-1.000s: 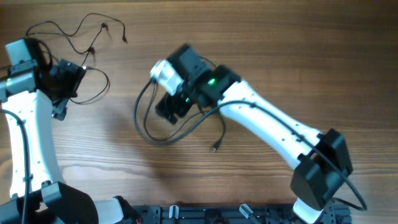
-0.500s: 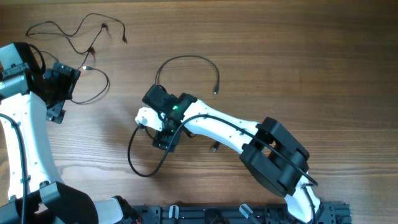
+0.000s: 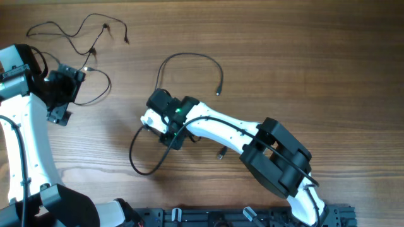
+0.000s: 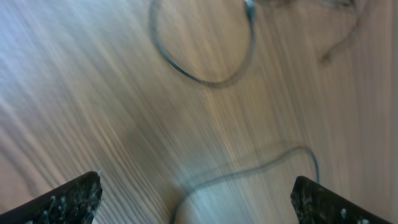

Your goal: Untangle cables

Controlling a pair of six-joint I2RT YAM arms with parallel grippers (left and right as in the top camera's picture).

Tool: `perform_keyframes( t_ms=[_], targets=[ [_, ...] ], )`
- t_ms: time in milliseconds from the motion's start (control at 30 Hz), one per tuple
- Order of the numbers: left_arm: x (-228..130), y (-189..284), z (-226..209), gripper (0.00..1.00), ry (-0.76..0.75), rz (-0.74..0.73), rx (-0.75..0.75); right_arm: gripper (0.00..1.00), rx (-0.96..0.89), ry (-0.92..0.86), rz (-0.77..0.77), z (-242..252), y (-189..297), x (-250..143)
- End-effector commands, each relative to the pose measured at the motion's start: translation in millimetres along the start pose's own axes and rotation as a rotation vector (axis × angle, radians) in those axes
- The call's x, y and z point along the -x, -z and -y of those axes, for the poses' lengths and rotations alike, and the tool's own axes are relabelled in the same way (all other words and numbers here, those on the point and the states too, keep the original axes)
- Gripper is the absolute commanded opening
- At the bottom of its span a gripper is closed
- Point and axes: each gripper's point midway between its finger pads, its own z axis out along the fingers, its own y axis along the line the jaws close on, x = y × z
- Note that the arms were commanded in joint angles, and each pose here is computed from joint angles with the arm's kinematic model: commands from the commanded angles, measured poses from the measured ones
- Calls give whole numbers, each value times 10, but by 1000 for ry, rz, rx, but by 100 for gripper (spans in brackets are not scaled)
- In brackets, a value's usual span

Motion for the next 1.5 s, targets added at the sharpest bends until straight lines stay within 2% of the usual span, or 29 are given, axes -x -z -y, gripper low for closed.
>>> perform_keyframes(
  t_ms=[0,67,133,233,333,400,500,600,700,833,867,967,1033,1100,1167,1200,1267,1300,1333,1467],
  targets=[
    [-359,39,366,100,-221,-162,-204,4,-4,-65,250,-94,769,704],
    [-558,62,489,100,-265,-223,-250,4,-27,-81,442,-122,1381,1047],
    [-728,56,550,100,-304,-255,-246,4,-105,-78,572,-99,1916,1184],
    [-954,88,683,100,-346,-314,-290,4,-175,-99,632,-59,2259,1179],
    [-1234,321,961,100,-344,-475,-499,4,-167,-119,606,-66,2217,1121],
    [-1161,362,1067,99,-358,-453,-564,4,-166,-121,596,-67,2205,1101],
    [-976,364,1098,98,-317,-405,-586,4,-163,-125,578,-71,2179,1063],
    [-784,384,1084,98,-196,-392,-592,4,-137,-113,562,-120,2151,1034],
    [-897,383,1116,95,-208,-419,-586,4,55,76,631,-525,2229,1183],
    [-1123,389,1198,94,-178,-483,-564,4,64,156,674,-622,2284,1267],
    [-1175,391,1217,86,-153,-503,-554,4,71,167,671,-691,2269,1273],
    [-1174,391,1220,75,-154,-502,-555,4,37,157,668,-655,2258,1280],
    [-1180,391,1218,65,-153,-504,-554,4,-5,145,668,-582,2260,1288],
    [-1184,391,1212,59,-152,-506,-551,4,-15,143,673,-573,2288,1289],
    [-1185,390,1210,48,-151,-507,-550,4,-79,122,679,-473,2346,1287],
    [-1186,391,1210,40,-151,-507,-550,4,-97,118,682,-450,2372,1286],
    [-1188,391,1209,30,-151,-508,-550,4,-104,118,685,-443,2392,1285],
    [-1190,391,1205,19,-150,-510,-548,4,-126,108,682,-404,2394,1281],
    [-1192,390,1202,14,-149,-510,-547,4,-139,102,680,-379,2394,1277],
    [-1138,338,1174,14,-149,-473,-519,4,-147,100,689,-374,2445,1273]
  ],
)
